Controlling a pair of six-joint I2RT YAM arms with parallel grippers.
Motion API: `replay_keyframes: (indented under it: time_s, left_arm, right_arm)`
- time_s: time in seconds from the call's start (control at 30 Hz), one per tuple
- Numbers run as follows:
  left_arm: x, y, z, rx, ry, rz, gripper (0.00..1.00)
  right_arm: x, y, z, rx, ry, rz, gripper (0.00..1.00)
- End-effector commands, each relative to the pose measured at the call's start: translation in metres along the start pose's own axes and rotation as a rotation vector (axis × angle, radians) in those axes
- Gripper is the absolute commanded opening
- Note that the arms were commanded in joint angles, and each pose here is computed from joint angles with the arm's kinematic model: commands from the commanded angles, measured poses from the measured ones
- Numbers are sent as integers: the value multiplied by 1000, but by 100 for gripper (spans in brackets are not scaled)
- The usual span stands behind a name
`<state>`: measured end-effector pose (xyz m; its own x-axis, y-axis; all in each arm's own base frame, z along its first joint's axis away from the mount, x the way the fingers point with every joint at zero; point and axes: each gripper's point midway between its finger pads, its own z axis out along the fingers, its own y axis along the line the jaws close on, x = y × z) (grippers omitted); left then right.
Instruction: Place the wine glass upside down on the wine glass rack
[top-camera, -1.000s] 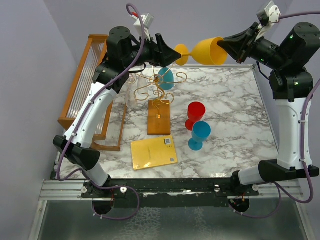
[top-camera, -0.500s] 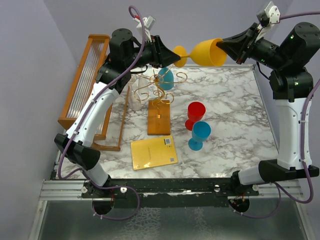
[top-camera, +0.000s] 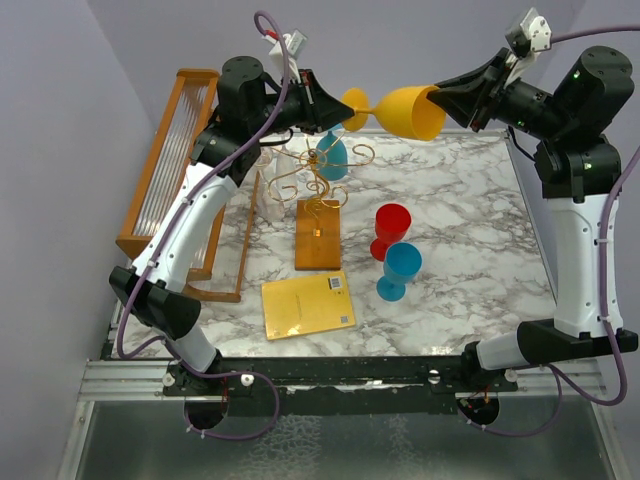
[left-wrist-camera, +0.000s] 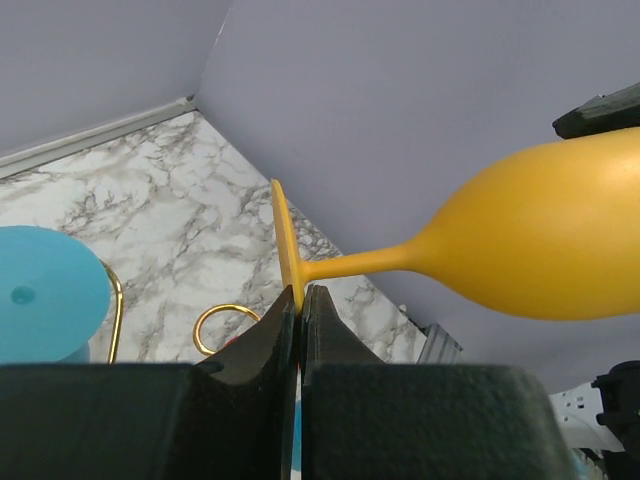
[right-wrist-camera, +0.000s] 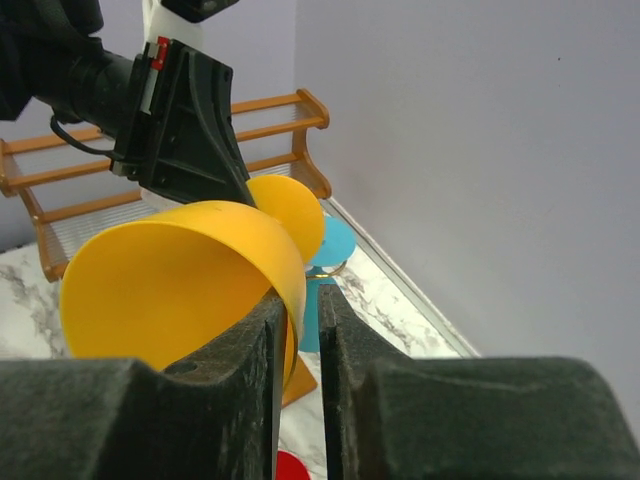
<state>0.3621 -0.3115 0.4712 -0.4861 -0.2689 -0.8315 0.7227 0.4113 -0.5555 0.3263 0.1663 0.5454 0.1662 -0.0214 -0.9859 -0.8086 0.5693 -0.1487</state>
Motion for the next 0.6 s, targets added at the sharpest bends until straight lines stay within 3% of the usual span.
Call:
replay_keyframes:
  time_s: [0.0,0.13,0.3,0.57]
  left_arm:
    - [-18,-3,-14,-37,-45,94,0]
    - [-32,5,-28,-95,-81,158,0]
    - [-47,5,-49,-169,-95,390,0]
    - [-69,-13,-90,-251,-87,694,0]
  right_arm:
    - [-7,1,-4,9,-14,-62,24]
    - [-8,-5,-9,62,1,-102,44]
    - [-16,-18,-21,164,22,-182,72]
    - [-18,-39,-39,324,71,-265,90]
